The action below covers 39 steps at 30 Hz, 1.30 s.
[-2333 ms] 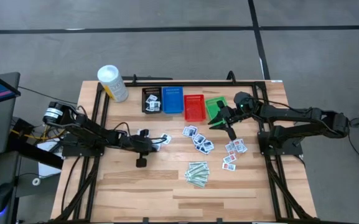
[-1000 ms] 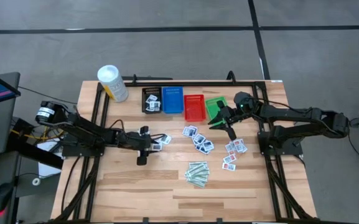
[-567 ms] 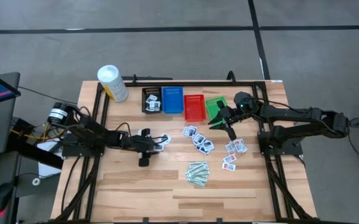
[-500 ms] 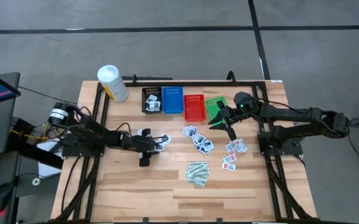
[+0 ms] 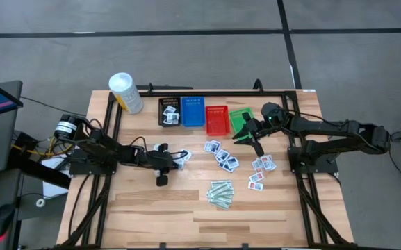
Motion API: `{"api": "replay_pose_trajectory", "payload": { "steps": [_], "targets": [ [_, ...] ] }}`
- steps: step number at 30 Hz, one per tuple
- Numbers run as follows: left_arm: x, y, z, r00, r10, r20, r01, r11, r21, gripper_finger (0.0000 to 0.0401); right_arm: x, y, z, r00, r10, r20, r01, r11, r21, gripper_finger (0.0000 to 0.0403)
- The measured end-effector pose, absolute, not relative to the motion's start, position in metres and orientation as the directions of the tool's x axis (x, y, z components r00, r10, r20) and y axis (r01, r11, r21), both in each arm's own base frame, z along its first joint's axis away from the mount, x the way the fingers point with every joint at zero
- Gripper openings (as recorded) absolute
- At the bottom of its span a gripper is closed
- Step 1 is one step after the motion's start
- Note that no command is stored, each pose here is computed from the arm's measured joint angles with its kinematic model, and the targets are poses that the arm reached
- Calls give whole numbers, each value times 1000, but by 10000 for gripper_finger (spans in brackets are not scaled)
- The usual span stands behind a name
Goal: Pick & Place First Aid Supplies
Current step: Put the gray pad into the black bin
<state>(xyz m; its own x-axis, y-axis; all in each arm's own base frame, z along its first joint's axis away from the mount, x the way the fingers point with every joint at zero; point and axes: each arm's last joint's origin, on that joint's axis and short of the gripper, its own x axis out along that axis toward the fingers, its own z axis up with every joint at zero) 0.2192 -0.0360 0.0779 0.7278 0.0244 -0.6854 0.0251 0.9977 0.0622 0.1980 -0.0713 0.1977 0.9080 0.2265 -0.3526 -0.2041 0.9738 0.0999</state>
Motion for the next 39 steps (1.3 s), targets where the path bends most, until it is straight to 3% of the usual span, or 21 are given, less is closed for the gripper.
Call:
{"api": "replay_pose_trajectory", "payload": {
  "steps": [7,16,21,25,30,39],
  "targets": [
    [219,-36,78,735,16,-678,29,998,55,11,198,-71,198,908,226,-353,-204,974,100,98],
    [217,-36,95,779,-7,-627,41,998,39,8,198,-71,198,908,226,-352,-204,974,101,98],
    [219,-35,116,847,36,-530,12,996,86,11,198,-71,198,908,226,-352,-204,974,100,98],
    [219,-30,128,874,159,-459,-55,971,233,13,198,-71,198,908,226,-352,-204,974,100,98],
    [218,-11,137,823,422,-382,-285,886,366,11,198,-71,198,908,226,-352,-204,974,100,98],
    [216,42,149,681,678,-278,-588,732,344,18,199,-72,199,912,225,-343,-205,974,92,98]
  ]
}}
